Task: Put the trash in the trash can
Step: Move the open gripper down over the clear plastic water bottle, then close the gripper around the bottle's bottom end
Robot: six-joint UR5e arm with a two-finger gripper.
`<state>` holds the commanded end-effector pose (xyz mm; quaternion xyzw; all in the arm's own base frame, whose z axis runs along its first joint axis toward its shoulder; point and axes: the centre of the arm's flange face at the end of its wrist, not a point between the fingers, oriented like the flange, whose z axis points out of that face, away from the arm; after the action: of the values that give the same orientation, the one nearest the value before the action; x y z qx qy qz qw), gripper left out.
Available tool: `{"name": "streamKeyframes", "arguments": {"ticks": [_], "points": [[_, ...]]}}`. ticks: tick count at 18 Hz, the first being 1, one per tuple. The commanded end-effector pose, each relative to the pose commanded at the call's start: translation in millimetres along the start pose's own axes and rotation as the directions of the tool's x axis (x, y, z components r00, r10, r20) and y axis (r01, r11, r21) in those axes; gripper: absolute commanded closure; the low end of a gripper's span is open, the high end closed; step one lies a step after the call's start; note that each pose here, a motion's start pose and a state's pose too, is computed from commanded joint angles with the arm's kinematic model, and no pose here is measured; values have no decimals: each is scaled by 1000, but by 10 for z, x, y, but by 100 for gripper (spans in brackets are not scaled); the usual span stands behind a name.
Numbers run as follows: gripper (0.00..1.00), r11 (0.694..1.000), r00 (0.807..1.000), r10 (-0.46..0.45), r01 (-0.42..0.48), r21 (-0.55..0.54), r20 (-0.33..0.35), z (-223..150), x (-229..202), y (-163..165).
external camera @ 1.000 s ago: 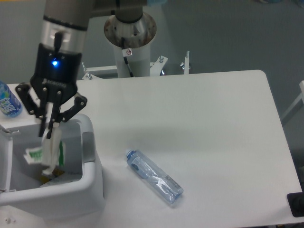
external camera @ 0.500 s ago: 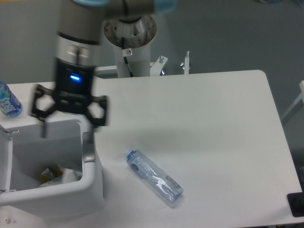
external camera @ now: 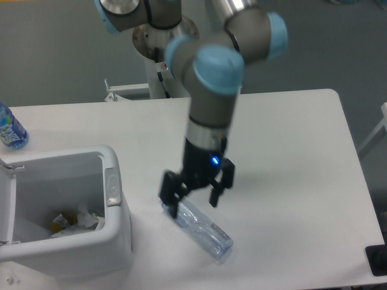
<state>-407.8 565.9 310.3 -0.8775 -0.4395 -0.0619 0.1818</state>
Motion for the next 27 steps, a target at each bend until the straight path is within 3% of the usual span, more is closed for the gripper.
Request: {"name": "streamKeyframes", "arguments": {"ticks": [4,9,25,27], "points": [[0,998,996,-8,14,-68,84,585,-185,14],[0,995,994,0,10,-96,113,835,-254,3],[0,992,987,23,-2,-130,160,1252,-206,0],[0,991,980,30,-4,-131,195,1287,-221,18]]}}
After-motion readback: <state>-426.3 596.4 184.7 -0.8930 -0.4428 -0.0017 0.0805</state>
